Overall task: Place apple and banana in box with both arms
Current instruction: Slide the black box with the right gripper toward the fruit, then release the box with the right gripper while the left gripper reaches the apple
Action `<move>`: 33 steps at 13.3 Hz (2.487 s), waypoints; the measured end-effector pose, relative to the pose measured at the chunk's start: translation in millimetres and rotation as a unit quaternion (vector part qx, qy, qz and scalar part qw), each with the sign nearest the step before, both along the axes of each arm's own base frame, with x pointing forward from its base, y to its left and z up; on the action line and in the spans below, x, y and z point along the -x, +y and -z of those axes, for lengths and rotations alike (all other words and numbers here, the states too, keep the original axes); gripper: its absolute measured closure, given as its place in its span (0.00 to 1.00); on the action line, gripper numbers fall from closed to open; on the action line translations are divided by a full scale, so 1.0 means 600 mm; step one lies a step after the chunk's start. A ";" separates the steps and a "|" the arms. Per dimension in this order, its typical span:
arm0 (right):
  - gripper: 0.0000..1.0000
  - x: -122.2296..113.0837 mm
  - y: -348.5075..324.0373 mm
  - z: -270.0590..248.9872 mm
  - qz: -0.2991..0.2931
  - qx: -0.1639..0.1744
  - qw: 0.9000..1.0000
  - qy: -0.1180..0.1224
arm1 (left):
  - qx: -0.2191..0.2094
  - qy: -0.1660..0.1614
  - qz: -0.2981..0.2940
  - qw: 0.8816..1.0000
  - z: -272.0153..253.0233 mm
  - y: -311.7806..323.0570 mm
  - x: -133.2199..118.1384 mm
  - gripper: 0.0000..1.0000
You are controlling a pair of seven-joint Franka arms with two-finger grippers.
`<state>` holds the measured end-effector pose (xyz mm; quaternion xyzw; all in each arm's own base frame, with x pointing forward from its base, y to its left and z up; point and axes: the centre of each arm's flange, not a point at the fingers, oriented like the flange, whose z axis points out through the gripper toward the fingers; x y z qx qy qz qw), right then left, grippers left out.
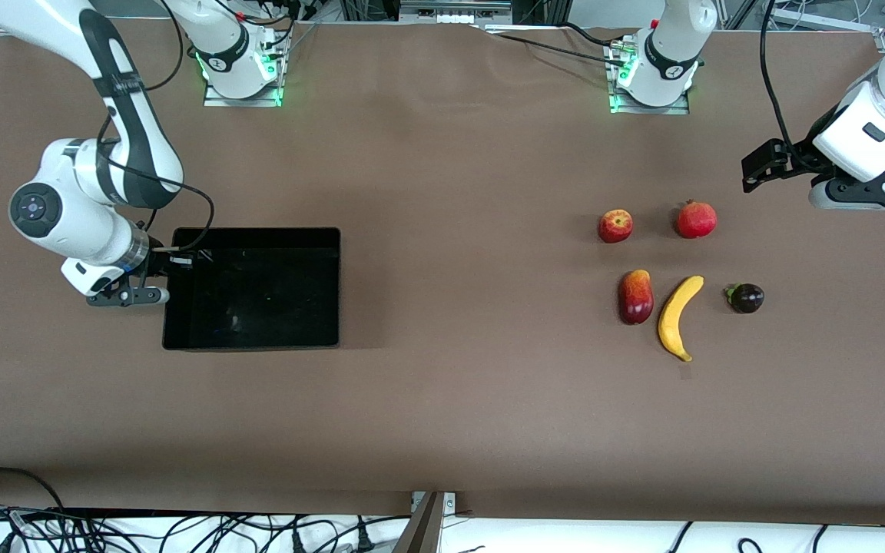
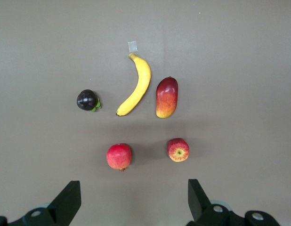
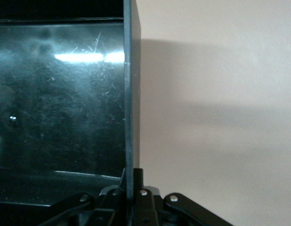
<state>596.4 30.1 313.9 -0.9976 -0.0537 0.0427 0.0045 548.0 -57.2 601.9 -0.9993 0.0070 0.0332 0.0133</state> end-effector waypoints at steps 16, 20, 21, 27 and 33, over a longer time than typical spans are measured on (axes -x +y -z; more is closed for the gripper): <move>0.96 0.053 0.696 -0.010 0.018 -0.043 0.999 0.012 | 0.003 -0.015 0.032 0.999 -0.028 -0.062 0.001 0.00; 0.96 0.087 0.768 0.054 0.036 -0.051 0.998 -0.001 | 0.003 -0.014 0.031 0.999 -0.027 -0.059 0.000 0.00; 0.96 0.088 0.772 0.068 0.042 -0.052 0.998 -0.003 | 0.003 -0.013 0.029 0.999 -0.026 -0.057 -0.001 0.00; 0.96 0.088 0.777 0.114 0.068 -0.049 0.997 -0.003 | 0.003 -0.009 0.027 1.000 -0.022 -0.052 -0.002 0.00; 0.79 0.092 0.790 0.118 0.065 -0.051 0.997 -0.012 | -0.014 0.177 0.040 0.983 0.168 -0.086 -0.012 0.00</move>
